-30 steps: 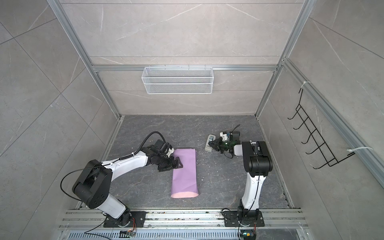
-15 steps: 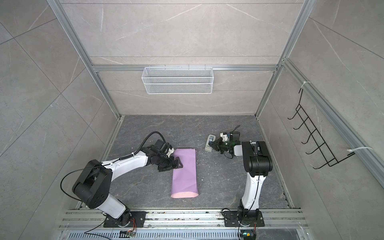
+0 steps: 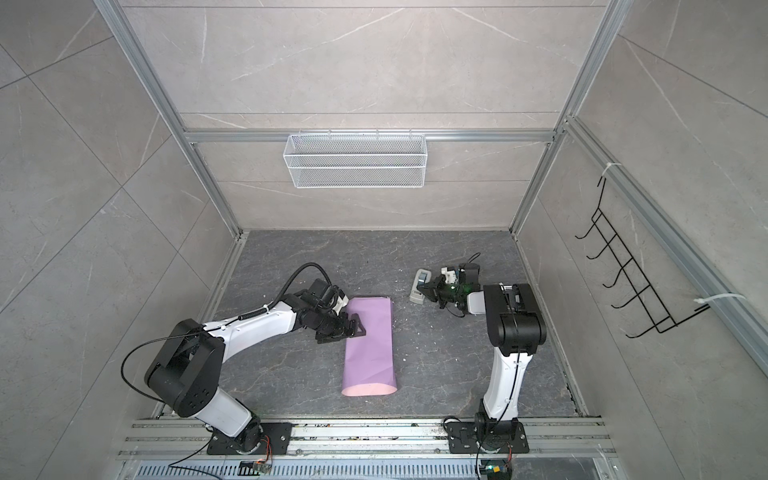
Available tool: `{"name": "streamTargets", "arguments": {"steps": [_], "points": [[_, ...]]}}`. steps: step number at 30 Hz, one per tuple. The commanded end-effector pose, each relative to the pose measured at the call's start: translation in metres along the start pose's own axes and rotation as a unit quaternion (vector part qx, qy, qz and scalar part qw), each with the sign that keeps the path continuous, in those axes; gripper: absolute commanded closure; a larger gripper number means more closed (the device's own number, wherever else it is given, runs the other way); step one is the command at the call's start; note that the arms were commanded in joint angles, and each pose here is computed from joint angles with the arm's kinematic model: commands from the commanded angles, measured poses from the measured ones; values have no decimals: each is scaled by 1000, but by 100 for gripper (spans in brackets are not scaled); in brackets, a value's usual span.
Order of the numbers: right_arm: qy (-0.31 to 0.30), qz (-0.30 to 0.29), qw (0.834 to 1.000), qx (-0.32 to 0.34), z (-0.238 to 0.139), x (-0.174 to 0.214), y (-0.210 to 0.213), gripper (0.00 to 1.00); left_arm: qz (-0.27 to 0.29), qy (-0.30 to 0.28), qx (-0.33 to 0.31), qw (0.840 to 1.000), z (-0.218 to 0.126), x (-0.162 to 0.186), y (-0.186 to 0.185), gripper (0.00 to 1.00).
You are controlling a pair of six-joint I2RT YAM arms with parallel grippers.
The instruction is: Wrap the gift box in paper
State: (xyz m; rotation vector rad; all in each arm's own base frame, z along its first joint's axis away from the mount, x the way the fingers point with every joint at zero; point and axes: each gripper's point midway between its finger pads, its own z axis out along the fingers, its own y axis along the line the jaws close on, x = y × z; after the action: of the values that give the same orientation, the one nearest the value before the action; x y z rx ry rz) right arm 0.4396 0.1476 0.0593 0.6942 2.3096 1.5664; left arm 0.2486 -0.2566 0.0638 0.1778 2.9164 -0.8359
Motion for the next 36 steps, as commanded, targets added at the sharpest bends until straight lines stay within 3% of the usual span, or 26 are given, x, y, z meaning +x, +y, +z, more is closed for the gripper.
{"name": "streamTargets", "arguments": {"steps": [1,19,36], "points": [[-6,-20,999,-35,-6,1,32,100,-10,37,-68,997,13,19,32,3],[10,-23,999,-28,-6,34,33,100,-9,38,-72,997,14,20,35,3],[13,-16,1000,-5,-9,67,9,100,-8,38,-72,997,14,21,35,3]]}}
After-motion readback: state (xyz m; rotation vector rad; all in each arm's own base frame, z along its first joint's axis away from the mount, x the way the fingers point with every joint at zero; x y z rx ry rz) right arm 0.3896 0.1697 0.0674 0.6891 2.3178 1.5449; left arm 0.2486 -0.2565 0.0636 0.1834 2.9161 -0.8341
